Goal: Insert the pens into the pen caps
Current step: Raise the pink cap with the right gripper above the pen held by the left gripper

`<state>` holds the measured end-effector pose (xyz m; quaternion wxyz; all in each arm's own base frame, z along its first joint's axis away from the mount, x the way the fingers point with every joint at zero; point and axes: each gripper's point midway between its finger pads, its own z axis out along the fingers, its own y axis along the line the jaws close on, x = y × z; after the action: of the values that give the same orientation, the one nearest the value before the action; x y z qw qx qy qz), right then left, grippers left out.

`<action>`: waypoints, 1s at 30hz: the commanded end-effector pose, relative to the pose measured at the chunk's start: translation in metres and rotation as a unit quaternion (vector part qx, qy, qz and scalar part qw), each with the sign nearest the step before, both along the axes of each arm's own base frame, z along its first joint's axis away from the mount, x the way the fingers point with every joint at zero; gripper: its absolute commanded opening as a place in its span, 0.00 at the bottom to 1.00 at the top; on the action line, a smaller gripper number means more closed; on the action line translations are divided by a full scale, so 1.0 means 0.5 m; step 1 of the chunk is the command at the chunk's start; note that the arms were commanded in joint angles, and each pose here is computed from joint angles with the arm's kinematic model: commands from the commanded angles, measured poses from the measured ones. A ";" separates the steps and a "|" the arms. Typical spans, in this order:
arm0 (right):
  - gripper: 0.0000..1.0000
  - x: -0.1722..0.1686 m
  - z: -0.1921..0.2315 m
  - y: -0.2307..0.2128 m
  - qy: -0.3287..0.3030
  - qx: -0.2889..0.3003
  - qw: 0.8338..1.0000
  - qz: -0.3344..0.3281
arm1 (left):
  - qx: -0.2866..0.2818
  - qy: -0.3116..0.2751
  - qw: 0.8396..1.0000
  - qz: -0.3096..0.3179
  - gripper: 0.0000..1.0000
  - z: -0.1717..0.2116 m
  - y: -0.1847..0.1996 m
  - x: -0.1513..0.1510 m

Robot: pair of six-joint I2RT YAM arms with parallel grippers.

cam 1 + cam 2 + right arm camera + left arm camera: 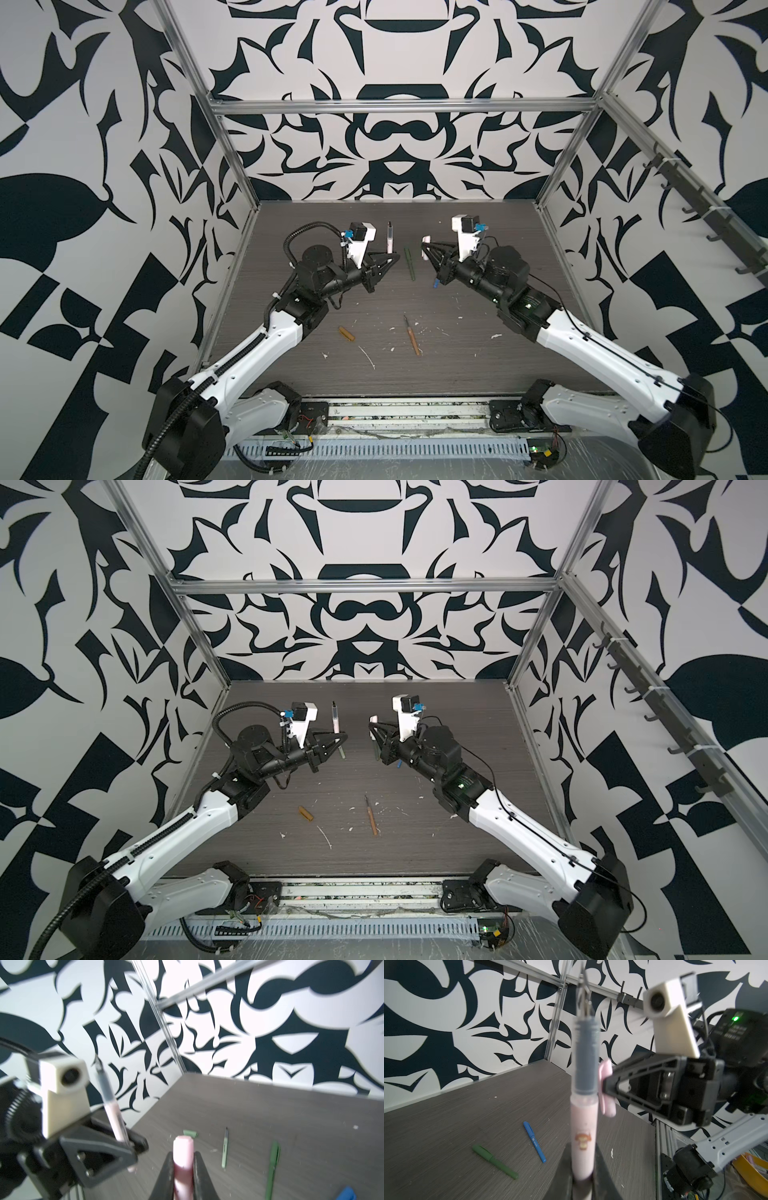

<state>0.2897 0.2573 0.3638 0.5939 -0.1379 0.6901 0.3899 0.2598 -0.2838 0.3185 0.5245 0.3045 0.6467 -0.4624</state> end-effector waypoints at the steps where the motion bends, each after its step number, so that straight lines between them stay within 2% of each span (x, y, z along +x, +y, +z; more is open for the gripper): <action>1: 0.04 0.000 0.104 -0.036 -0.082 0.050 0.994 -0.045 | 0.010 -0.030 0.999 -0.027 0.00 0.022 -0.021 -0.020; 7: 0.03 -0.011 0.191 -0.016 -0.127 0.092 0.988 -0.012 | 0.022 -0.020 0.998 -0.051 0.00 0.007 -0.044 -0.034; 15: 0.02 -0.009 0.234 0.015 -0.139 0.121 0.983 0.023 | 0.030 -0.011 0.998 -0.062 0.00 -0.004 -0.054 -0.039; 30: 0.01 -0.020 0.204 0.063 -0.113 0.126 0.983 0.066 | 0.034 -0.002 0.997 -0.063 0.00 -0.009 -0.058 -0.035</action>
<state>0.2918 0.2919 0.4371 0.6359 -0.1518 0.5941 0.4687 0.2432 -0.3097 0.3029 0.4791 0.3546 0.6518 -0.4689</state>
